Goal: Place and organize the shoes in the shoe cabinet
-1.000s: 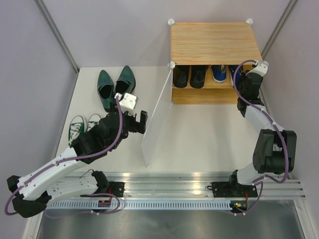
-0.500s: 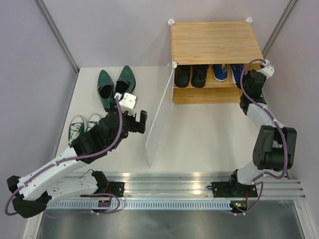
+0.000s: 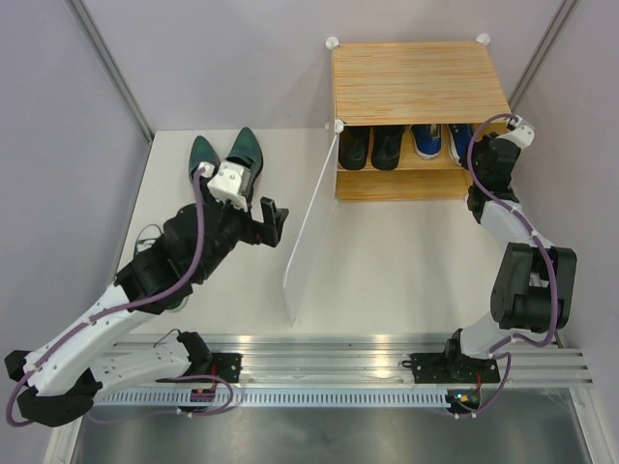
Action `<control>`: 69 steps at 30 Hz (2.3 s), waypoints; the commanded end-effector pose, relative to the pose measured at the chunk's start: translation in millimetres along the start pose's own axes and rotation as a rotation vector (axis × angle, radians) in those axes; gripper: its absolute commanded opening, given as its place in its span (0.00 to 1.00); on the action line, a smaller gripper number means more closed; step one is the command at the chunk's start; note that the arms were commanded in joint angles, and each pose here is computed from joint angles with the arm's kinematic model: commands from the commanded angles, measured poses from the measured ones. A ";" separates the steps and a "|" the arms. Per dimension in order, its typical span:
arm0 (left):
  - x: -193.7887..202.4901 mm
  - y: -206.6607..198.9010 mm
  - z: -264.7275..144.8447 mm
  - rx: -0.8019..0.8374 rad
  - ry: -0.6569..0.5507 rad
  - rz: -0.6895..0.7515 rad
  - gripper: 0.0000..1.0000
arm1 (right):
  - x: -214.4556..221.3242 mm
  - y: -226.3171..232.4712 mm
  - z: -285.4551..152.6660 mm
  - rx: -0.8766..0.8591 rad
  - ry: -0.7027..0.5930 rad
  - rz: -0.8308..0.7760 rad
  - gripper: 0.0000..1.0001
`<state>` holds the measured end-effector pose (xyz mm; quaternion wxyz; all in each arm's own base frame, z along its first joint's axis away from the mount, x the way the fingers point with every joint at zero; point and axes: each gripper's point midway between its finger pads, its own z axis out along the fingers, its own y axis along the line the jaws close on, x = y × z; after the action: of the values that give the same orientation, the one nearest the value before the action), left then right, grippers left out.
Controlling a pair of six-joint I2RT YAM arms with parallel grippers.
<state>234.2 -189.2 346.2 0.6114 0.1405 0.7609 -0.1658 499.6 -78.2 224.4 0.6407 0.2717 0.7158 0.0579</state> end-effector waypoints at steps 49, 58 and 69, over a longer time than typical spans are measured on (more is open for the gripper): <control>47.3 -33.3 57.8 -0.002 0.383 0.160 0.02 | -70.0 46.8 6.8 -0.160 -0.280 -0.020 0.00; 48.9 -32.8 57.7 0.005 0.380 0.173 0.02 | -46.0 73.9 15.0 -0.166 -0.220 -0.219 0.01; 51.1 -33.9 57.1 0.015 0.380 0.177 0.02 | -19.2 48.5 23.5 -0.078 -0.161 -0.276 0.01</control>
<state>269.4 -245.7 294.6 0.4790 0.2097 0.8475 -0.0918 528.0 -56.8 234.4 0.6796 0.1699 0.7134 -0.0194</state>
